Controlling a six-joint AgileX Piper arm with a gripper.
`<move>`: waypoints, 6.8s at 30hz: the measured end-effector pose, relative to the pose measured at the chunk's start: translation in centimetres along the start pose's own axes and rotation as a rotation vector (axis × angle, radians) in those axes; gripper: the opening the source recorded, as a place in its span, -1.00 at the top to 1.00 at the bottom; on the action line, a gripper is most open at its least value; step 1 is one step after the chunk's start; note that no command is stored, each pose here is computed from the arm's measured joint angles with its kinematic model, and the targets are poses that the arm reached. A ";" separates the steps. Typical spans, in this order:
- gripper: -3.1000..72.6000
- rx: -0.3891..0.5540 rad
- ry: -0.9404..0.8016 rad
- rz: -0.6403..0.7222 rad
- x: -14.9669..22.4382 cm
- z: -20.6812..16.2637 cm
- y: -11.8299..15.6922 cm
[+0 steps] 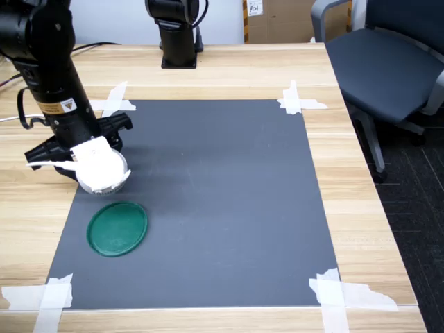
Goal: Grasp a white terminal and put it in the green lid.
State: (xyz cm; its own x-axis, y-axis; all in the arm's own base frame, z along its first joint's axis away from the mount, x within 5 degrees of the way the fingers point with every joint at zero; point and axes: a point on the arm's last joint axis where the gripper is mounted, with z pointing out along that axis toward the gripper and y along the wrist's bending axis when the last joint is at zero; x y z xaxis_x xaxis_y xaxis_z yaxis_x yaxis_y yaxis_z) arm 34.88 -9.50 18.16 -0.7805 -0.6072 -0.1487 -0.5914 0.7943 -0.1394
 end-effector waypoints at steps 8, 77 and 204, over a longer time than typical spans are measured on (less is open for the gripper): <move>-0.48 -0.017 -0.002 0.013 -0.2 1.0 -0.1; 0.14 -0.007 -0.026 -0.030 -7.1 -0.6 -2.2; 0.99 0.653 -1.192 0.413 17.1 -10.0 23.9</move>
State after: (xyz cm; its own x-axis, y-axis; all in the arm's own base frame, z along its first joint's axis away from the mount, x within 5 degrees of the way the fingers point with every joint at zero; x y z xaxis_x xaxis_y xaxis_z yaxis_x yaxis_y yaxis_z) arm 5.36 -0.70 22.08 -0.0416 -0.2517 -0.9669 0.0877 0.9631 -0.2545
